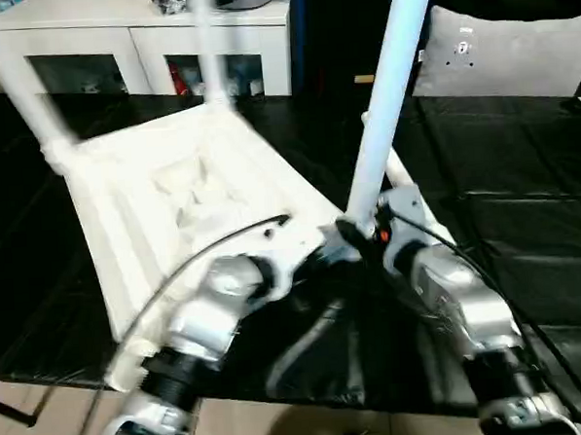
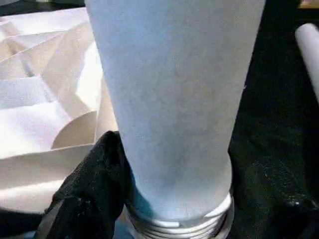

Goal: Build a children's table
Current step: Rotate leg to tighten

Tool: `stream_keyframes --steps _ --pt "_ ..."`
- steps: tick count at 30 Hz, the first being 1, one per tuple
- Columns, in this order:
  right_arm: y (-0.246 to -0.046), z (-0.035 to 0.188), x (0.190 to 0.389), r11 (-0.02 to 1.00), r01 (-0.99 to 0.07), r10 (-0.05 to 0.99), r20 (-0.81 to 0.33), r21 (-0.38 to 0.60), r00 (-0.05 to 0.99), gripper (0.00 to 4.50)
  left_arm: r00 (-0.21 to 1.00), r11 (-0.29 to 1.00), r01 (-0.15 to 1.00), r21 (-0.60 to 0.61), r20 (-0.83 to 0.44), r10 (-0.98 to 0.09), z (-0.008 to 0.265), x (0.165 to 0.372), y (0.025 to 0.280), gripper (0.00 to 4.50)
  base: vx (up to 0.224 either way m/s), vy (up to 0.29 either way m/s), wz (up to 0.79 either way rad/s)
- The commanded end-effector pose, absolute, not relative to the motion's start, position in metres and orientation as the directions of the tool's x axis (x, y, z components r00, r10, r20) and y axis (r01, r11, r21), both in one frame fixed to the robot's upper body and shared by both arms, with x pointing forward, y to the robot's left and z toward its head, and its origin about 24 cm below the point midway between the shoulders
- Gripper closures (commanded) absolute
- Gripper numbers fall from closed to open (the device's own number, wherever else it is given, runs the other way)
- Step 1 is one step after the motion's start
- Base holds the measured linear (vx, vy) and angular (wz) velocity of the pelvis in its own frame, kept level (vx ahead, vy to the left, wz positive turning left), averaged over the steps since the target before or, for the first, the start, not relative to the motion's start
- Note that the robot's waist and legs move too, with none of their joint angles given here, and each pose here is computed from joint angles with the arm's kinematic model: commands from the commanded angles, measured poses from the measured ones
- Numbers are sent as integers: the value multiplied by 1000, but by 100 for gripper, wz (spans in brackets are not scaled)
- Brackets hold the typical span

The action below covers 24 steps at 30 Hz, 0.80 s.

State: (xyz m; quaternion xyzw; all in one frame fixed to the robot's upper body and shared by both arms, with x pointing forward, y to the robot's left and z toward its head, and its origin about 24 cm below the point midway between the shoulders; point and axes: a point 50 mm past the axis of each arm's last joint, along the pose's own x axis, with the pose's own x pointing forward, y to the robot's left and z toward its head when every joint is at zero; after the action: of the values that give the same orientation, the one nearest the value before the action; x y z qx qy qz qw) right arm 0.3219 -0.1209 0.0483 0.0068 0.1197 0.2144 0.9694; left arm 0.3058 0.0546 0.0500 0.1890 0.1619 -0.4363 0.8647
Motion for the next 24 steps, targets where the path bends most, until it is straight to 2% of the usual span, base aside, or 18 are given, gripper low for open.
stream_keyframes --steps 1,6,9,12,14,15,16,18,19,20,21,24 --pt "-97 34 314 859 -496 512 -265 128 817 125 562 503 826 255 -306 -768 82 307 27 450 0 0 0" --pt "-109 40 312 847 -519 532 -218 115 819 95 563 482 825 295 -363 -742 74 308 44 450 0 0 0" --pt "-119 45 310 835 -541 550 -184 100 814 60 546 459 837 297 -388 -743 70 308 52 450 0 0 0" --pt "-144 61 302 756 -653 653 -100 39 751 39 498 400 866 301 -434 -751 64 309 73 450 0 0 0" --pt "-148 63 301 737 -675 675 -95 32 732 29 485 387 873 298 -440 -756 64 309 76 450 0 0 0" --pt "-153 65 296 686 -728 723 -120 3 680 7 455 350 888 299 -454 -766 63 308 81 450 0 0 0" --pt "-160 67 290 613 -790 776 -168 -32 609 7 407 290 909 300 -479 -778 61 306 89 450 0 0 0" --pt "-164 68 288 588 -808 789 -188 -41 584 3 388 266 916 300 -490 -781 60 305 93 450 0 0 0" --pt "-171 72 287 543 -838 813 -215 -52 541 3 330 200 936 291 -519 -788 59 302 100 450 0 0 0" --pt "-171 72 287 543 -838 813 -215 -52 541 3 330 200 936 291 -519 -788 59 302 100 450 0 0 0" --pt "-175 74 286 510 -858 829 -231 -61 509 3 274 131 949 286 -550 -789 58 300 106 450 0 0 0" --pt "-177 76 285 449 -891 854 -260 -68 450 3 182 28 964 266 -579 -795 58 296 113 450 0 0 0"
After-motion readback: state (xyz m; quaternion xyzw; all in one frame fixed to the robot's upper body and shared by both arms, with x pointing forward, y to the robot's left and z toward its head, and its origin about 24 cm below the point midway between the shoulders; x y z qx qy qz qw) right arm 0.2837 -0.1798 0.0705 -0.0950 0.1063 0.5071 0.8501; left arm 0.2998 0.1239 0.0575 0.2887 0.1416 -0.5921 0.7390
